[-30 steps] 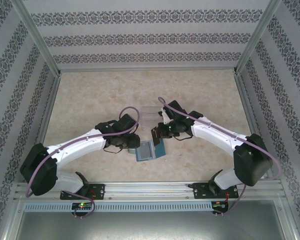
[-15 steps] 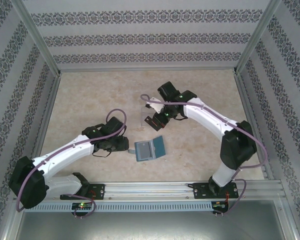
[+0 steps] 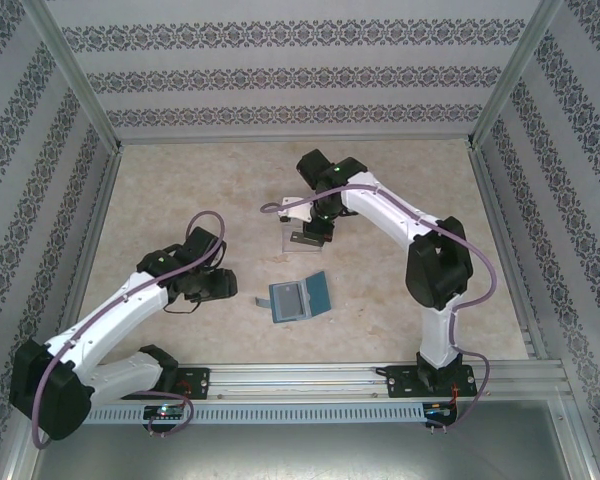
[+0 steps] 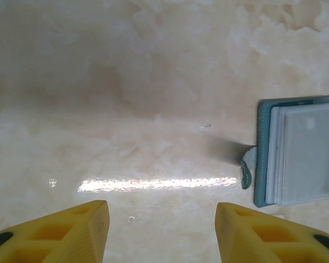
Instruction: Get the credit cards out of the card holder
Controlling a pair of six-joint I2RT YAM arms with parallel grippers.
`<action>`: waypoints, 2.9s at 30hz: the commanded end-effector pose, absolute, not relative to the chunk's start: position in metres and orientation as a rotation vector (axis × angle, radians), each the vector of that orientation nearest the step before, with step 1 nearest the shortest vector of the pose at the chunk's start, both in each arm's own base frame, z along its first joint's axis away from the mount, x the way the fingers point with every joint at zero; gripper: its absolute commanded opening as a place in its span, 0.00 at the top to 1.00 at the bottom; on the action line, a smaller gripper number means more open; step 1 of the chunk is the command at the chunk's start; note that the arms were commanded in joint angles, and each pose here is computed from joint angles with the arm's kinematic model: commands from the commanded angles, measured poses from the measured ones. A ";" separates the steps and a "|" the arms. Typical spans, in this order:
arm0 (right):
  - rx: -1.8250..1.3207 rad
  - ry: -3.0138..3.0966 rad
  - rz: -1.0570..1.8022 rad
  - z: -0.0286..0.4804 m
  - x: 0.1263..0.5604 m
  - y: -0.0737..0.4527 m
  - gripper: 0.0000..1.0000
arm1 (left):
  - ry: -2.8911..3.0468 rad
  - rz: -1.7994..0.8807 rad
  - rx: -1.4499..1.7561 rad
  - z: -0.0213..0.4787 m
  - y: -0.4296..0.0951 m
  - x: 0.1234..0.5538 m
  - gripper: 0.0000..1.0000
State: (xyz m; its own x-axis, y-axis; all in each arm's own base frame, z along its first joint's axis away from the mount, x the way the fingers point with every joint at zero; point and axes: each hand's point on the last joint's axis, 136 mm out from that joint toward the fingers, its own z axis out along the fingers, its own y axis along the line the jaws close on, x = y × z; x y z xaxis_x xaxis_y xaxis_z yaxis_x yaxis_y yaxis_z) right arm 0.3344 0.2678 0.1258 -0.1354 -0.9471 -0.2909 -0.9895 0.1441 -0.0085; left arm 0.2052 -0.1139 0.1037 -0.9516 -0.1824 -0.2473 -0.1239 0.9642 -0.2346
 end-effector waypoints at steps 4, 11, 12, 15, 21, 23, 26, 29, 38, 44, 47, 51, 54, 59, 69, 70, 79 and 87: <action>-2.014 2.158 0.237 0.124 0.343 0.263 1.00 | 2.866 -0.198 -0.095 0.126 -0.101 0.212 0.45; -2.067 2.143 0.220 0.118 0.356 0.268 1.00 | 2.766 -0.095 0.045 0.140 -0.090 0.232 0.45; -2.073 2.145 0.208 0.117 0.359 0.268 1.00 | 2.748 -0.081 0.052 0.140 -0.088 0.234 0.45; -2.083 2.148 0.188 0.114 0.366 0.270 1.00 | 2.722 -0.061 0.043 0.143 -0.085 0.237 0.45; -2.096 2.148 0.198 0.109 0.373 0.275 1.00 | 2.704 -0.057 0.019 0.142 -0.082 0.235 0.45; -2.109 2.152 0.208 0.104 0.372 0.275 1.00 | 2.694 -0.059 0.018 0.143 -0.081 0.235 0.45; -2.129 2.163 0.254 0.100 0.367 0.278 1.00 | 2.688 -0.061 0.018 0.145 -0.081 0.235 0.45; -2.147 2.169 0.286 0.096 0.362 0.280 1.00 | 2.689 -0.064 0.020 0.145 -0.081 0.235 0.44; -2.193 2.226 0.330 0.080 0.345 0.277 1.00 | 2.698 -0.072 0.026 0.143 -0.083 0.234 0.44; -2.195 2.244 0.420 0.071 0.337 0.281 1.00 | 2.702 -0.091 0.035 0.142 -0.086 0.234 0.44; -2.201 2.266 0.465 0.066 0.332 0.282 1.00 | 2.707 -0.085 0.035 0.141 -0.085 0.234 0.44; -2.204 2.280 0.505 0.061 0.328 0.283 1.00 | 2.707 -0.081 0.035 0.141 -0.085 0.235 0.44; -2.204 2.294 0.511 0.058 0.328 0.283 0.96 | 2.710 -0.075 0.034 0.141 -0.084 0.234 0.44; -2.186 2.299 0.493 0.067 0.332 0.282 0.86 | 2.711 -0.075 0.035 0.141 -0.084 0.234 0.44; -2.082 2.210 0.255 0.111 0.366 0.280 0.80 | 2.706 -0.089 0.039 0.143 -0.086 0.234 0.44; -2.074 2.202 0.249 0.116 0.366 0.281 0.80 | 2.705 -0.091 0.040 0.142 -0.086 0.234 0.44; -1.874 2.243 0.273 0.140 0.354 0.287 0.79 | 2.732 -0.201 0.048 0.138 -0.103 0.237 0.44; -1.464 2.359 0.347 0.145 0.335 0.301 0.80 | 2.706 -0.507 -0.038 0.134 -0.144 0.250 0.43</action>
State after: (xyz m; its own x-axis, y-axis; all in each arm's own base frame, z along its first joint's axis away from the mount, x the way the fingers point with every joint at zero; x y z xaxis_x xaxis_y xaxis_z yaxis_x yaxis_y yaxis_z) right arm 0.3315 0.2830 0.1367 -0.2880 -0.9052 -0.3125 -0.9546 0.2975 0.0179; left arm 0.2400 -0.1237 0.1315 -0.9314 -0.0323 -0.3626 0.0561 0.9714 -0.2308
